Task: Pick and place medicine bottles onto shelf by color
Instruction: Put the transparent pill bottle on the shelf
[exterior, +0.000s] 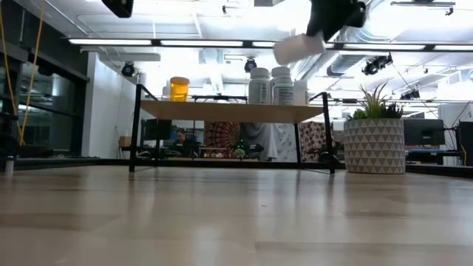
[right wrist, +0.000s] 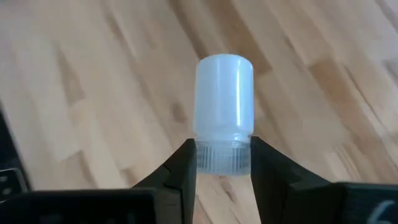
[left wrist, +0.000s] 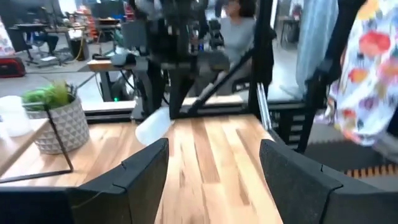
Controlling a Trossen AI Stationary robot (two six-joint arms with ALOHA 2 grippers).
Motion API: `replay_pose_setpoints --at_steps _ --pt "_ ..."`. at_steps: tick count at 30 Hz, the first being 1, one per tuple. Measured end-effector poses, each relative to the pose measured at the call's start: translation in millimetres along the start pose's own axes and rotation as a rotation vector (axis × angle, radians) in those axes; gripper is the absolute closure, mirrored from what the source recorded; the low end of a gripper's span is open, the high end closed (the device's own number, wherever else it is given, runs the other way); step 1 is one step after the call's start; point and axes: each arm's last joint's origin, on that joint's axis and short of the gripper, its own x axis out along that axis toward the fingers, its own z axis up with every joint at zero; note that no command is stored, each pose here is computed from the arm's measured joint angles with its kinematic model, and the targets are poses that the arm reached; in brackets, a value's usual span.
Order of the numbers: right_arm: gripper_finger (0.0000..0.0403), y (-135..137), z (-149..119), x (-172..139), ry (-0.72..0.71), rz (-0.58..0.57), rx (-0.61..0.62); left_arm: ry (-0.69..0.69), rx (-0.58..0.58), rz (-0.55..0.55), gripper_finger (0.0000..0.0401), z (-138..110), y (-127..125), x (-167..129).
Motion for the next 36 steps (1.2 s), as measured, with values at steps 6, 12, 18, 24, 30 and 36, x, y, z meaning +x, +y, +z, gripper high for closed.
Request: replay_pose_setpoints --at_steps 6,12,18,24,30,36 --pt "0.0306 13 -3 10 -0.03 0.043 -0.057 0.086 0.071 0.007 0.0158 -11 -10 31" --pt "0.0306 25 -5 16 -0.044 0.088 -0.103 0.181 0.094 0.046 0.0157 -12 -16 73" --pt "0.0306 35 -5 22 -0.068 0.126 -0.135 0.3 0.105 0.11 0.0157 -24 -11 107" --pt "0.0306 37 -5 29 -0.064 0.125 -0.157 0.308 0.1 0.139 0.0157 -28 -6 128" --pt "0.0306 42 -1 29 -0.109 0.173 -0.201 0.353 0.099 0.07 0.0157 -37 -8 131" --pt "0.0306 44 0 29 -0.116 0.2 -0.208 0.327 0.108 0.056 0.0157 -34 -8 131"
